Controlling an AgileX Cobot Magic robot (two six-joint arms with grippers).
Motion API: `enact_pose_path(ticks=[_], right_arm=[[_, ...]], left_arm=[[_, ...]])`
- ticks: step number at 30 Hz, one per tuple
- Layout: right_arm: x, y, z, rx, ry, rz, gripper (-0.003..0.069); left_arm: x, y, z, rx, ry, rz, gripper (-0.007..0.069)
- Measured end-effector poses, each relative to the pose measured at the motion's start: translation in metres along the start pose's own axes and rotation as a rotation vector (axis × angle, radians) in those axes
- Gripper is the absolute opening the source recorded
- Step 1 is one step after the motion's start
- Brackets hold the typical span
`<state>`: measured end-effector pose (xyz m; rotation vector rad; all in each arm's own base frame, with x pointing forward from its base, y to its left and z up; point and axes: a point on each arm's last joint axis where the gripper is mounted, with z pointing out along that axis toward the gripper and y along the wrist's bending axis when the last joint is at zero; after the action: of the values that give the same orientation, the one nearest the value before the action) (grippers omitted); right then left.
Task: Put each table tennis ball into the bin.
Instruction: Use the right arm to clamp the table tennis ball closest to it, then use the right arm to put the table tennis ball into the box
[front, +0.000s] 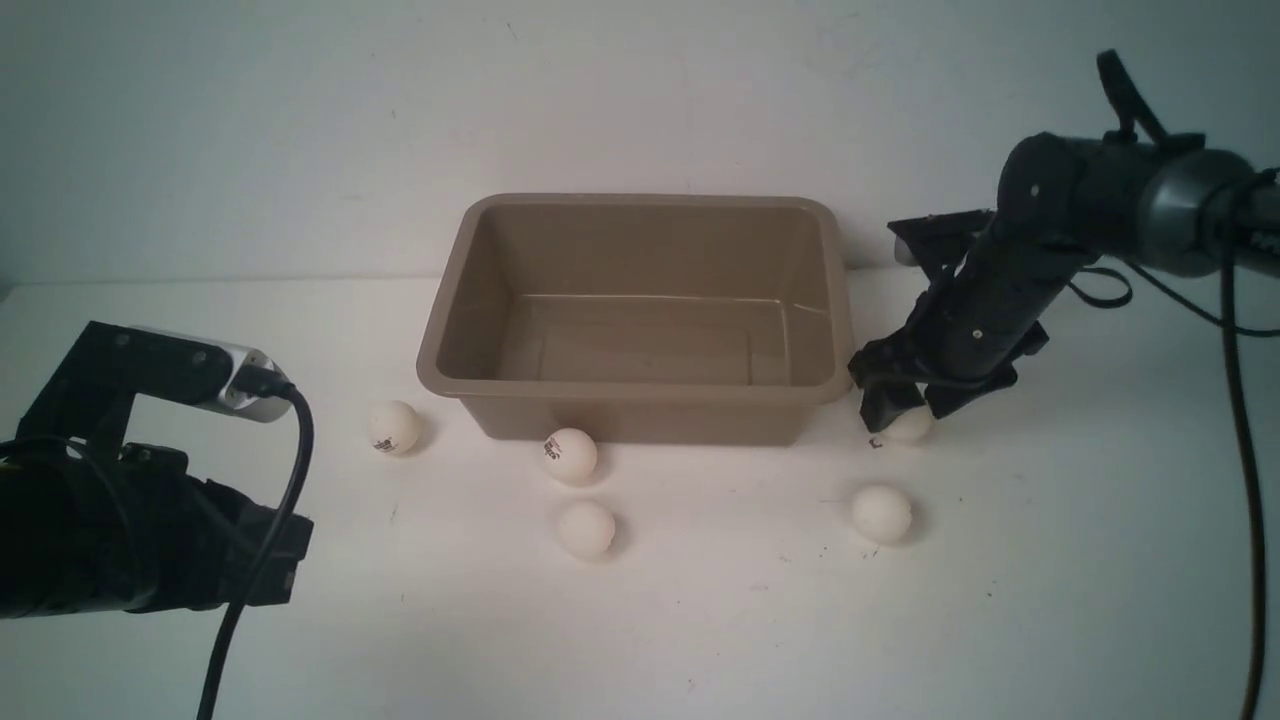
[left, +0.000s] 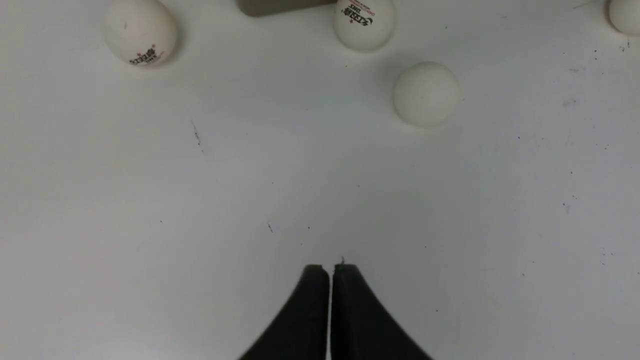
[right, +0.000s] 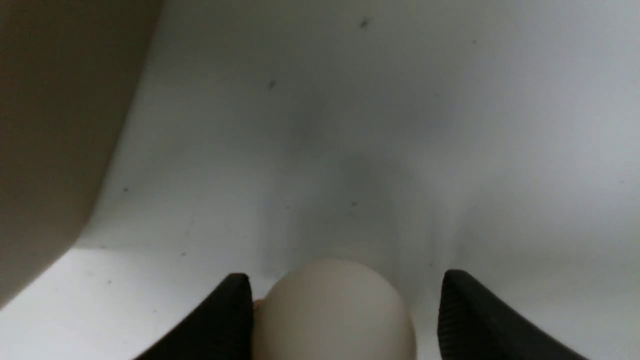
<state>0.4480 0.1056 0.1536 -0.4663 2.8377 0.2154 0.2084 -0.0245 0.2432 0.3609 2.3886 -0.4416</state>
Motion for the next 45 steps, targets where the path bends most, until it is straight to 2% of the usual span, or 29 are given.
enact_pose_path(ticks=[1,2,11,13,16,20,22,23,28,38,42,45], right_arm=[[0.0,-0.001,0.0,0.009,-0.001,0.004,0.0417],[0.0,-0.003,0.0,0.036,-0.001,0.008,0.0358],[-0.007,-0.008,-0.019,0.106,0.057,-0.043,0.036],[-0.023,-0.005,-0.042,0.1,0.014,-0.042,0.036],[-0.051,0.015,-0.083,0.037,-0.121,-0.063,0.036],[-0.071,0.07,-0.116,-0.023,-0.252,-0.163,0.036],[-0.072,0.086,-0.115,-0.029,-0.256,-0.192,0.036],[-0.071,0.103,-0.105,-0.032,-0.234,-0.231,0.036],[-0.065,0.132,-0.064,-0.029,-0.141,-0.3,0.036],[-0.063,0.138,-0.057,-0.04,-0.119,-0.297,0.0379],[-0.063,0.139,-0.076,-0.027,-0.153,-0.301,0.0402],[-0.063,0.136,-0.116,0.027,-0.226,-0.324,0.0407]], left_arm=[[0.0,0.0,0.0,0.0,0.0,0.0,-0.0004],[0.0,0.0,0.0,0.0,0.0,0.0,-0.0004],[0.0,0.0,0.0,0.0,-0.001,0.0,-0.0004],[0.0,0.0,0.0,0.0,-0.001,0.0,-0.0004],[0.0,0.0,0.0,0.0,-0.001,0.0,-0.0004],[0.0,0.0,0.0,-0.005,0.005,0.01,-0.0004],[0.0,0.001,0.0,-0.006,0.007,0.013,-0.0004],[0.0,0.001,0.0,-0.006,0.007,0.013,-0.0004],[0.001,0.0,0.0,-0.002,0.01,0.014,-0.0004],[0.002,-0.001,0.0,0.013,0.024,0.015,-0.0004],[0.002,-0.001,0.0,0.015,0.025,0.015,-0.0004],[0.002,-0.001,0.0,0.016,0.026,0.015,-0.0004]])
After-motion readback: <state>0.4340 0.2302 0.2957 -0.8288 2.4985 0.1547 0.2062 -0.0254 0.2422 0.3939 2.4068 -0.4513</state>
